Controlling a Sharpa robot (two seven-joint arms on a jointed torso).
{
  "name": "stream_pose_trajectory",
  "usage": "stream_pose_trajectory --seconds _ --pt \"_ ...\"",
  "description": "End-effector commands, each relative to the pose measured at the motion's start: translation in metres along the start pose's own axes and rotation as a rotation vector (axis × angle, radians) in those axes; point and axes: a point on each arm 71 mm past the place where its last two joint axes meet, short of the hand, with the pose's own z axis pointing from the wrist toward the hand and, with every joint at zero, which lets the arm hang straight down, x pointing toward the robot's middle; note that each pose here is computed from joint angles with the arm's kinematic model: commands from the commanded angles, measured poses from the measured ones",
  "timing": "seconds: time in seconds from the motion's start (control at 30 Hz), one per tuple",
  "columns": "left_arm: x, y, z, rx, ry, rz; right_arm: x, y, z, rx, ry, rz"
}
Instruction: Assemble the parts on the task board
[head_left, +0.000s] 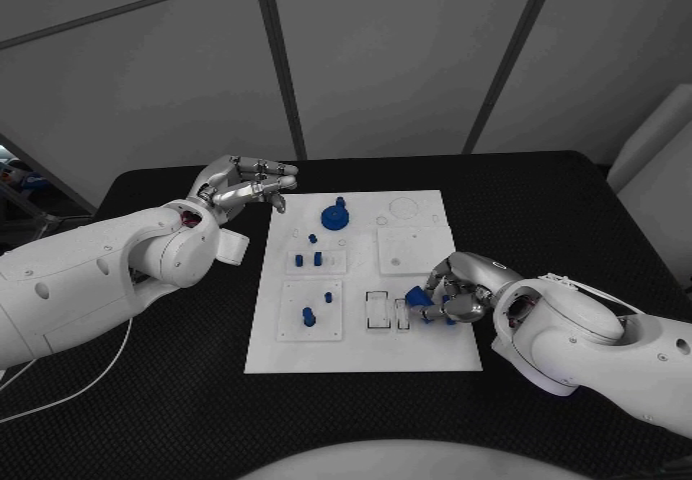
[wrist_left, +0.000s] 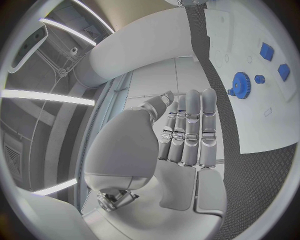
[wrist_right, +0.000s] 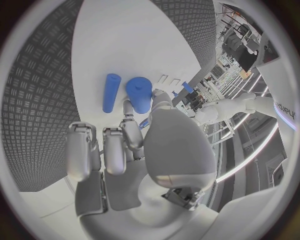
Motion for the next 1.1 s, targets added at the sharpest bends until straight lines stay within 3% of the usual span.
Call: stream_pose_trajectory --seconds 0.03,0.43,0.8,1.1 --pt "0.0009 -0.0010 0.0002 0.003 0.007 -0.006 0.000 0.003 -0.003 0.003 -0.012 0.099" --pt "0.0022 -0.0009 0.0006 0.003 0.011 -0.008 -0.003 0.015 -0.007 -0.048 -0.068 0.174" --pt "0.0027 -0.0011 0.0005 0.003 0.013 -0.009 0.005 0.032 -0.003 -0.105 -0.024 0.165" --pt "0.0033 -0.0011 0.0005 0.002 0.016 -0.010 0.014 0.039 0.003 -0.105 0.045 0.121"
